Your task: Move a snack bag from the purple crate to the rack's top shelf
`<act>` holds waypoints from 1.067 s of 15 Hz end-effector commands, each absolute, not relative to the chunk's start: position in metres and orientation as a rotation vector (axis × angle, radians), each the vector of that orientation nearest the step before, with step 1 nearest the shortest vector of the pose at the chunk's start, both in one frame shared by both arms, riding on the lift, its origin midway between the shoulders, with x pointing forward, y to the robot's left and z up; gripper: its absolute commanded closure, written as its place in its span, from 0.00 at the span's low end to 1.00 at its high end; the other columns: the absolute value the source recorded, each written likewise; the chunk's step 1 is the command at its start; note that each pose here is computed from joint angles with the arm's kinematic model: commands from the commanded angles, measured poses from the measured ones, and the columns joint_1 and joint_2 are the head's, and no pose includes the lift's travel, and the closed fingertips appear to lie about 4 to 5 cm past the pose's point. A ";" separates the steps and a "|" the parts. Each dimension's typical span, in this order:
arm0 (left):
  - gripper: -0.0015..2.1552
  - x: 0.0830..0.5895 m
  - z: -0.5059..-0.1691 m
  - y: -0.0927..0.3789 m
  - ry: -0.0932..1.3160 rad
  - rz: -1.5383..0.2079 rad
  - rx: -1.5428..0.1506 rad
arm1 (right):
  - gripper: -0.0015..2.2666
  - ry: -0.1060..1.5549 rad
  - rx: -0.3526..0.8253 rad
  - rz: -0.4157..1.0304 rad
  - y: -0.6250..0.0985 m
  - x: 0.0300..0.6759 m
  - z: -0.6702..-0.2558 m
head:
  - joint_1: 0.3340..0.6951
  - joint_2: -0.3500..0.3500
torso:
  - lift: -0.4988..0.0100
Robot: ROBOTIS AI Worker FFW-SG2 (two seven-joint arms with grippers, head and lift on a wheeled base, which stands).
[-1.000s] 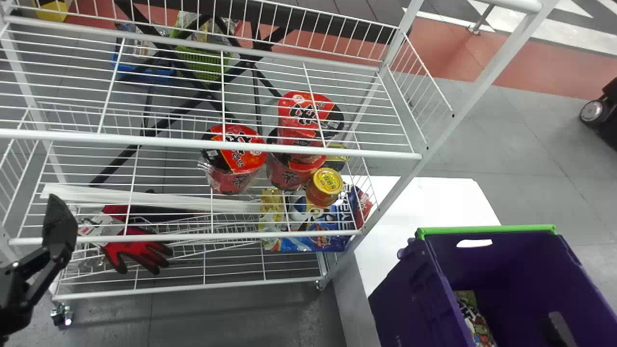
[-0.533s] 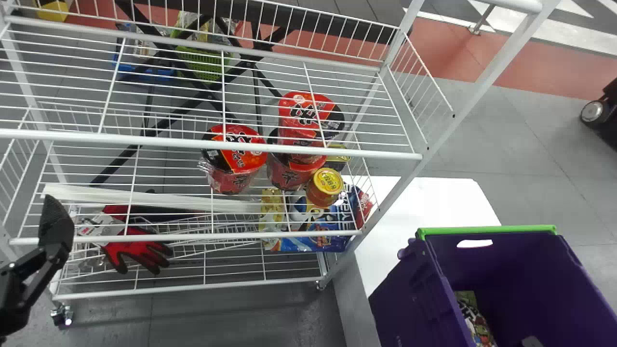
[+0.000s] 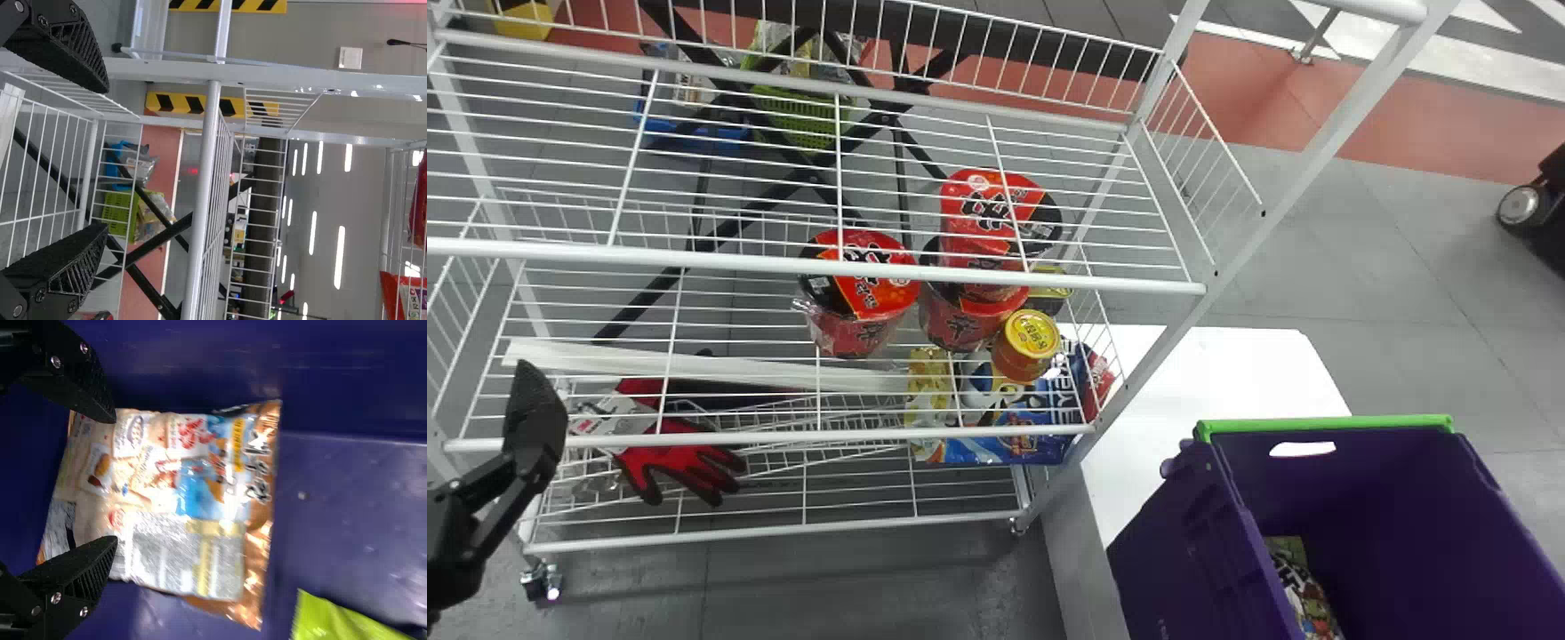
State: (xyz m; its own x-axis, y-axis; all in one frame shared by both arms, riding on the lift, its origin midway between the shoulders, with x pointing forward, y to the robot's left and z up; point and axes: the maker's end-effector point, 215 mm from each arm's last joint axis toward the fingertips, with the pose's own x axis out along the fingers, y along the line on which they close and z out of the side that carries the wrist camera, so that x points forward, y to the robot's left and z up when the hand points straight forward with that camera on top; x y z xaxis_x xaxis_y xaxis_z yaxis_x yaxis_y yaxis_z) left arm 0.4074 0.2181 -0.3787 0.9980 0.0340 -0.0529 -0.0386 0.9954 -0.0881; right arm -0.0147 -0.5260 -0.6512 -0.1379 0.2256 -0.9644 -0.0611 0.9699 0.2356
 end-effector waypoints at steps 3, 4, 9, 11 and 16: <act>0.04 0.412 -0.386 0.218 0.053 0.029 -0.102 | 0.10 1.685 0.159 0.193 -0.534 -0.031 -0.649 | 1.00 0.00 | 0.09; 0.04 0.412 -0.387 0.217 0.054 0.023 -0.102 | 0.10 1.683 0.147 0.190 -0.532 -0.033 -0.653 | 1.00 0.00 | 0.09; 0.04 0.414 -0.387 0.221 0.045 0.027 -0.104 | 0.10 1.678 0.083 0.239 -0.513 -0.031 -0.678 | 1.00 0.00 | 0.09; 0.04 0.414 -0.388 0.223 0.048 0.029 -0.105 | 0.10 1.684 0.058 0.242 -0.511 -0.033 -0.688 | 1.00 0.00 | 0.09; 0.04 0.416 -0.391 0.234 0.050 0.035 -0.106 | 0.48 1.690 0.067 0.198 -0.515 -0.032 -0.694 | 1.00 0.00 | 0.09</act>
State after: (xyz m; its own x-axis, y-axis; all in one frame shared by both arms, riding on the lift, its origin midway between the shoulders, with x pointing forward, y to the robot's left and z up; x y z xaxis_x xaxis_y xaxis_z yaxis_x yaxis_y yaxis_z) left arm 0.4157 0.2289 -0.3910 0.9983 0.0279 -0.0514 -0.0330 0.9942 -0.1028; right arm -0.0359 -0.5159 -0.6946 -0.1386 0.1478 -0.9793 -0.0916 0.9826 0.1613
